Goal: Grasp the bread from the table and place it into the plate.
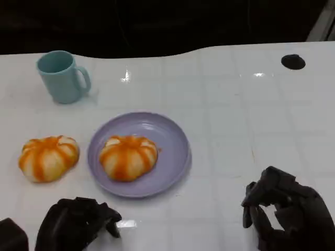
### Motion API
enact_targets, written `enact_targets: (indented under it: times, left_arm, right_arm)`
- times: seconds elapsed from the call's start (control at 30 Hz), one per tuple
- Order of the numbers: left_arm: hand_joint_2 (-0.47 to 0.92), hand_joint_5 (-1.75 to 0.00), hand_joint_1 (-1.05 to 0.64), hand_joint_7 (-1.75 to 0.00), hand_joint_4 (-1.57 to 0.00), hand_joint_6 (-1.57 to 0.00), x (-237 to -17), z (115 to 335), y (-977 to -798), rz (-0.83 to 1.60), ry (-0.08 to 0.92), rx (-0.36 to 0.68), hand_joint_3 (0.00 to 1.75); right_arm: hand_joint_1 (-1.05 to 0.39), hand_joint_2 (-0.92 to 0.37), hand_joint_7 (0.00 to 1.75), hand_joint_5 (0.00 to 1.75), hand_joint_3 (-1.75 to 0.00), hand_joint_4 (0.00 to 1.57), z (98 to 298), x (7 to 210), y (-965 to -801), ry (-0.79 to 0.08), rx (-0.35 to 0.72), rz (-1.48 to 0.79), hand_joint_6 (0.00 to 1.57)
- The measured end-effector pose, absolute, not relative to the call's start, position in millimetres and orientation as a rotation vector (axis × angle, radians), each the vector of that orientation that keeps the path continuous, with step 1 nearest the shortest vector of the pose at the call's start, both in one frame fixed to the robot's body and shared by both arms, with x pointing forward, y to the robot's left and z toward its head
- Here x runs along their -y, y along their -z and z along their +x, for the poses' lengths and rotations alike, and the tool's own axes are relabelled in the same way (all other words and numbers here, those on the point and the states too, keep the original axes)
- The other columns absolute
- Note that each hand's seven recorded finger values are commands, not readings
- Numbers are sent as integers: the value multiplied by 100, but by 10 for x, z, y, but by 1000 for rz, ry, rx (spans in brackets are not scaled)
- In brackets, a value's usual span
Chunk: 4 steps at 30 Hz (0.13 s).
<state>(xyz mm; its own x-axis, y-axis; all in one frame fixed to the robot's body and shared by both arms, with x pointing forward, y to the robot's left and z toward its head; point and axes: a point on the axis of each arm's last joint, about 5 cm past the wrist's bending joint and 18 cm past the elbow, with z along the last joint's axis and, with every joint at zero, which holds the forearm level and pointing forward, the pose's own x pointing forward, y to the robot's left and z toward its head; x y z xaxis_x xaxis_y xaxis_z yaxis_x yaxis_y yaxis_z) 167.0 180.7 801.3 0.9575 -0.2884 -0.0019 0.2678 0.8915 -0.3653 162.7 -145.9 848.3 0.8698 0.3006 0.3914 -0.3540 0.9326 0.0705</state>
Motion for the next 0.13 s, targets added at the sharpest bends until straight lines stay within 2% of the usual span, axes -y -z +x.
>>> enact_targets:
  times: [0.13]
  left_arm:
    - [82,-164,-105,-17,-77,-157,-1811,1669,-8013,-369,289,-56,1]
  right_arm:
    - [-24,-46,161,175,-120,87,1627,1458,-8480,-344,384,141,76]
